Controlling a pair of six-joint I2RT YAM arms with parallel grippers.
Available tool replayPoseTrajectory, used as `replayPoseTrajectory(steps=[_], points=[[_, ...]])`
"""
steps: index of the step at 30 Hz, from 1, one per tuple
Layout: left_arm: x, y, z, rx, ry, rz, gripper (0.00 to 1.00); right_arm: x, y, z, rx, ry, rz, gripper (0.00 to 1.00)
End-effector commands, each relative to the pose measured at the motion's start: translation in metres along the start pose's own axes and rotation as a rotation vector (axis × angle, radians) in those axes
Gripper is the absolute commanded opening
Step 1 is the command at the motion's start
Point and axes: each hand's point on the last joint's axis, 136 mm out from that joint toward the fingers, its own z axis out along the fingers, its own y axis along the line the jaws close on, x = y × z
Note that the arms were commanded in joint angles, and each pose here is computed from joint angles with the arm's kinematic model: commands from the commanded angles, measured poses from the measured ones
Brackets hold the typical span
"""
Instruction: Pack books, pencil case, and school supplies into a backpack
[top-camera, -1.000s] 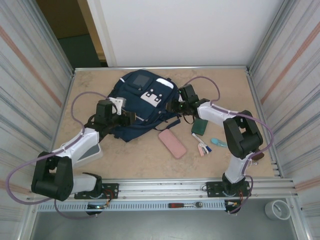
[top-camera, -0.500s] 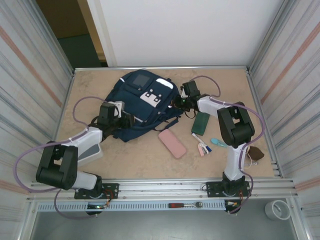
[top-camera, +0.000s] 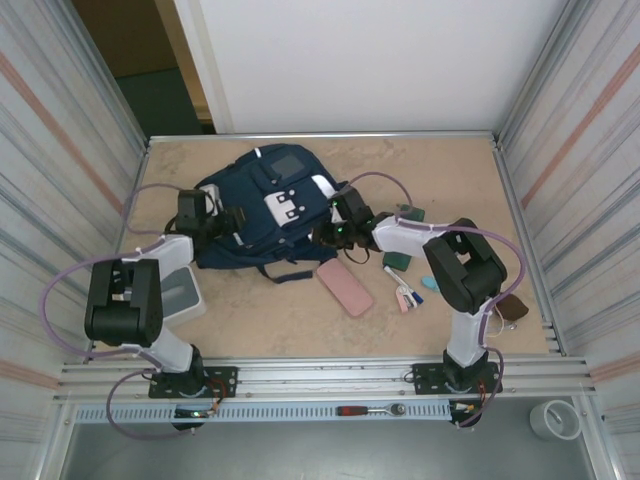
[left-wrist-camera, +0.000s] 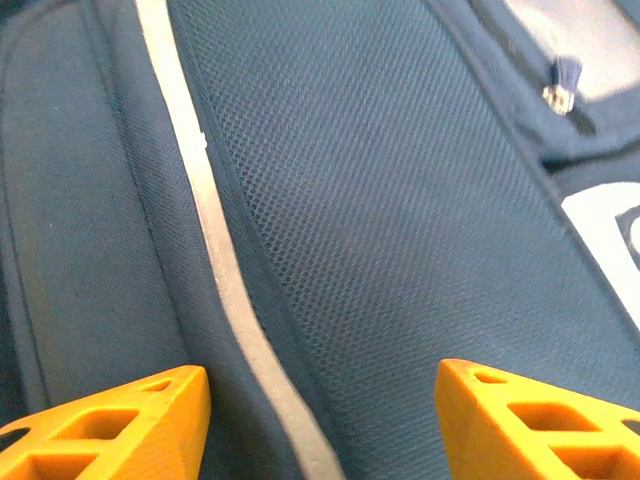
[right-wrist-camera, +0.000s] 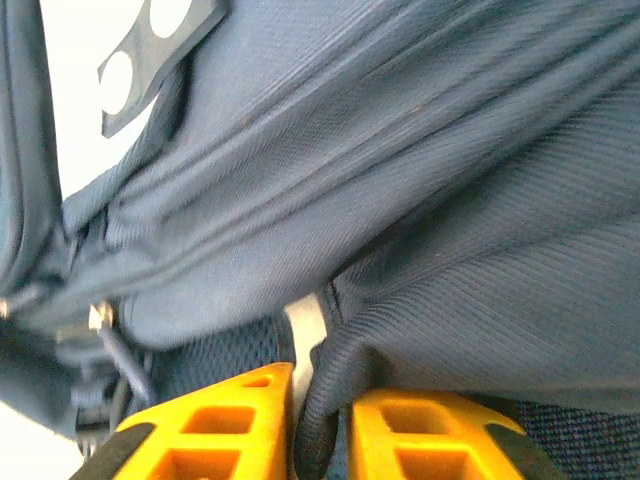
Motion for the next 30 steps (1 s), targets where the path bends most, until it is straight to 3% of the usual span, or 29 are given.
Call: replayPoseTrajectory(steps=[1, 9, 13, 19, 26, 30], points=[[-0.020, 0.001, -0.020, -0.041, -0.056, -0.001, 0.62, 0.008, 0.038, -0.011, -0.054, 0.031, -0.097, 0.28], [-0.005, -0.027, -0.072, -0.113, -0.100, 0.148, 0.69, -0.014, 0.020, -0.056, 0.104, -0.076, -0.214, 0.43], [0.014, -0.057, -0.081, -0.100, -0.100, 0.230, 0.75, -0.023, 0.013, -0.051, 0.113, -0.068, -0.209, 0.45], [0.046, -0.091, -0.063, -0.119, -0.003, 0.347, 0.76, -0.021, 0.004, -0.020, 0.108, -0.022, -0.186, 0.42], [0.074, -0.100, -0.037, -0.206, 0.099, 0.426, 0.73, -0.001, -0.026, -0.006, 0.162, 0.027, -0.148, 0.30], [0.085, -0.103, -0.028, -0.214, 0.136, 0.449, 0.65, 0.005, -0.034, -0.006, 0.170, 0.027, -0.137, 0.30]])
